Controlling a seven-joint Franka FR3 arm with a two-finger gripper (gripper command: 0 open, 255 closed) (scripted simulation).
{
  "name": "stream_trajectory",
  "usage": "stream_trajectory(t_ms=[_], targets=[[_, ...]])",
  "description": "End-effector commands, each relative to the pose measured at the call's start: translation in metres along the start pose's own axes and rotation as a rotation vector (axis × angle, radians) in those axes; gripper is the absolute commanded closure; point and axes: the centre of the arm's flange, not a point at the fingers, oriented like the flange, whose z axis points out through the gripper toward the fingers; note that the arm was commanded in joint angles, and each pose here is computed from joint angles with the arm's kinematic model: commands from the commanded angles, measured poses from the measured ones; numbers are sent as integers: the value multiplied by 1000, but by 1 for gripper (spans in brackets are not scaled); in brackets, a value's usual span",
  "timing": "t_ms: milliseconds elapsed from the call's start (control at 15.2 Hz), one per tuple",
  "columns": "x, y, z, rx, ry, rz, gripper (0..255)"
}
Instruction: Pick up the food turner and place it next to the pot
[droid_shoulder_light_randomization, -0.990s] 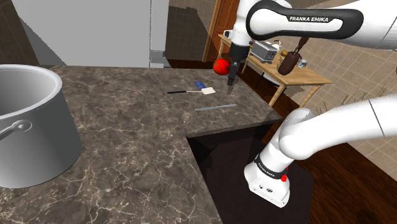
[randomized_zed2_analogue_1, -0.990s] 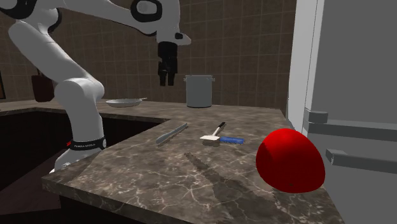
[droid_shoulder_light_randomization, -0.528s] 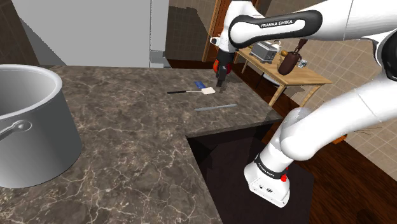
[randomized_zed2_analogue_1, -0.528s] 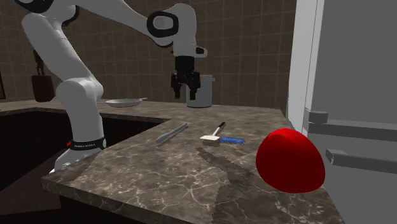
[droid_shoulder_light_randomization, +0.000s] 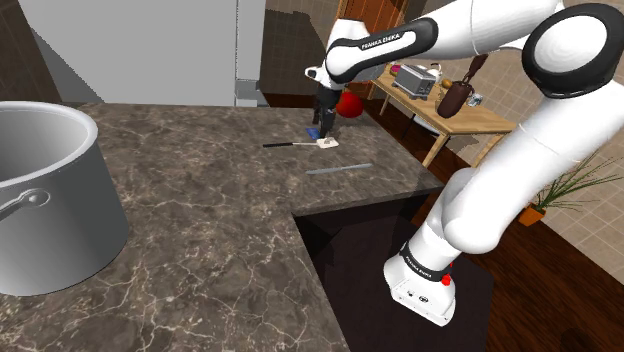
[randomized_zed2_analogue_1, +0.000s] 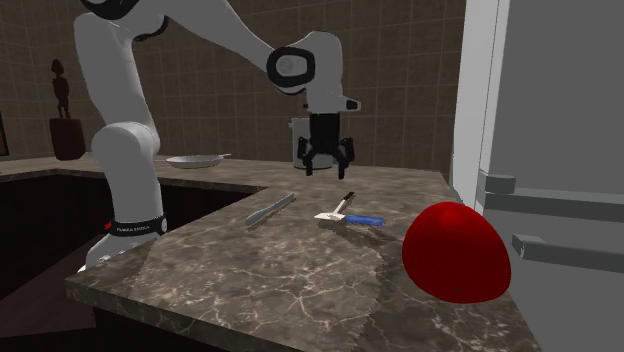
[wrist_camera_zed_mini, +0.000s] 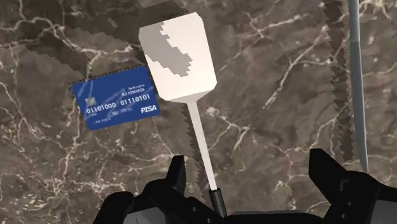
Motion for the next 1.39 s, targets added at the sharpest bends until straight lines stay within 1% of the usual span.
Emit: stream_trajectory(t_ms=[0, 132, 198, 660, 1188, 1254, 1320], targets=[[13, 16, 14, 4, 18, -77, 0], [28, 32, 27, 9, 36, -148, 0], [30, 34, 30, 10, 39, -159, 0], [31, 33, 70, 10, 39, -159, 0], [31, 33, 69, 10, 39, -159, 0], [31, 33, 69, 10, 39, -159, 255], [31, 33, 69, 10, 39, -159, 255]])
